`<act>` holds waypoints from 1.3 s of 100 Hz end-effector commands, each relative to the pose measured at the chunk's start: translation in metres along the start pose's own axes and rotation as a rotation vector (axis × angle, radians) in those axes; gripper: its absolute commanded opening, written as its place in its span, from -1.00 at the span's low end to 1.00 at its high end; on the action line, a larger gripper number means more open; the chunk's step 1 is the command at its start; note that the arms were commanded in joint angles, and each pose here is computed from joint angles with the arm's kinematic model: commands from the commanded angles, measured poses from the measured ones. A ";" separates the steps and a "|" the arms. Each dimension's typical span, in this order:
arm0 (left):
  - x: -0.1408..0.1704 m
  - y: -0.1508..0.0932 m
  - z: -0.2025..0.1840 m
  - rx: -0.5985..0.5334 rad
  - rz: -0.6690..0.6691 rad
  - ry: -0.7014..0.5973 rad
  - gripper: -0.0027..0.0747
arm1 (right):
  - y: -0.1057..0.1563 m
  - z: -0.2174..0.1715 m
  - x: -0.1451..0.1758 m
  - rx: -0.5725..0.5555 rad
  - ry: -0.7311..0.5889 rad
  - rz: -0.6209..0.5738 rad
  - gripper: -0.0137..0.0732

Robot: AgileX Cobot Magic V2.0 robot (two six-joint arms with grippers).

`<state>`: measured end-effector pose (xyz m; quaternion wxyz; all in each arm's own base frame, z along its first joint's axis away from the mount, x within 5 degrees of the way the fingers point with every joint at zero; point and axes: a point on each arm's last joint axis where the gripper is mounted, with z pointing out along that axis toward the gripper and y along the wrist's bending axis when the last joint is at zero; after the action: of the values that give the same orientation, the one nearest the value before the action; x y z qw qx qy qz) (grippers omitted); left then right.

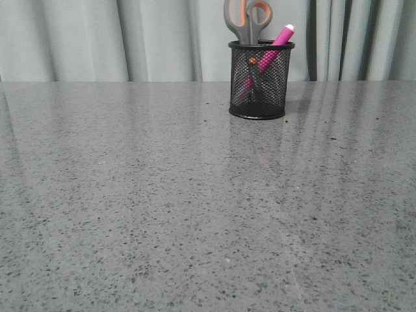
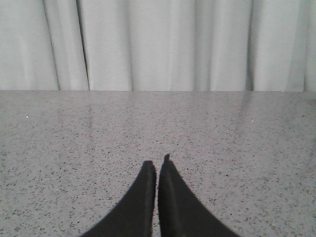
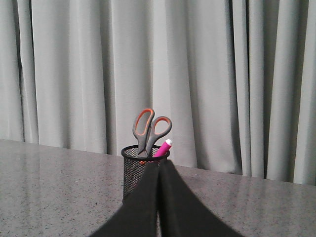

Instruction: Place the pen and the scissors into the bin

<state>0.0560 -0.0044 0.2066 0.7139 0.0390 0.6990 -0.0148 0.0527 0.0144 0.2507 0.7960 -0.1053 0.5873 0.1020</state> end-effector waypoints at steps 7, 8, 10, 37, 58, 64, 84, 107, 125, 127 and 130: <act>0.006 0.000 -0.001 -0.007 -0.023 -0.071 -0.98 | -0.003 0.001 -0.015 0.031 -0.088 -0.018 -0.86; 0.006 0.000 -0.001 -0.007 -0.023 -0.071 -0.98 | -0.003 0.001 -0.015 0.031 -0.088 -0.018 -0.86; 0.006 0.000 -0.001 -0.007 -0.023 -0.071 -0.98 | -0.003 0.001 -0.015 0.031 -0.088 -0.018 -0.86; 0.006 0.000 -0.001 -0.007 -0.023 -0.071 -0.98 | -0.003 0.001 -0.015 0.031 -0.089 -0.018 -0.86; 0.006 0.000 -0.001 -0.007 -0.023 -0.071 -0.98 | -0.002 -0.001 0.006 0.044 -0.026 -0.048 -0.86; 0.006 0.000 -0.001 -0.007 -0.023 -0.071 -0.98 | -0.003 -0.001 0.012 0.081 0.000 -0.037 -0.86; 0.006 0.000 -0.001 -0.007 -0.023 -0.071 -0.98 | -0.011 -0.005 0.032 0.231 0.140 -0.085 -0.86; 0.006 0.000 -0.001 -0.007 -0.023 -0.071 -0.98 | -0.011 -0.014 0.049 0.248 0.296 -0.124 -0.86; 0.006 0.000 -0.001 -0.007 -0.023 -0.071 -0.98 | -0.011 -0.017 0.050 0.245 0.315 -0.145 -0.86; 0.006 0.000 -0.001 -0.007 -0.023 -0.071 -0.98 | -0.011 -0.017 0.050 0.245 0.315 -0.144 -0.86; 0.006 0.000 -0.001 -0.007 -0.023 -0.071 -0.98 | -0.011 -0.017 0.050 0.245 0.315 -0.144 -0.86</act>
<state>0.0560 -0.0044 0.2068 0.7146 0.0382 0.6984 -0.0156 0.0558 0.0020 0.1964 0.6814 -0.0652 0.7280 -0.0370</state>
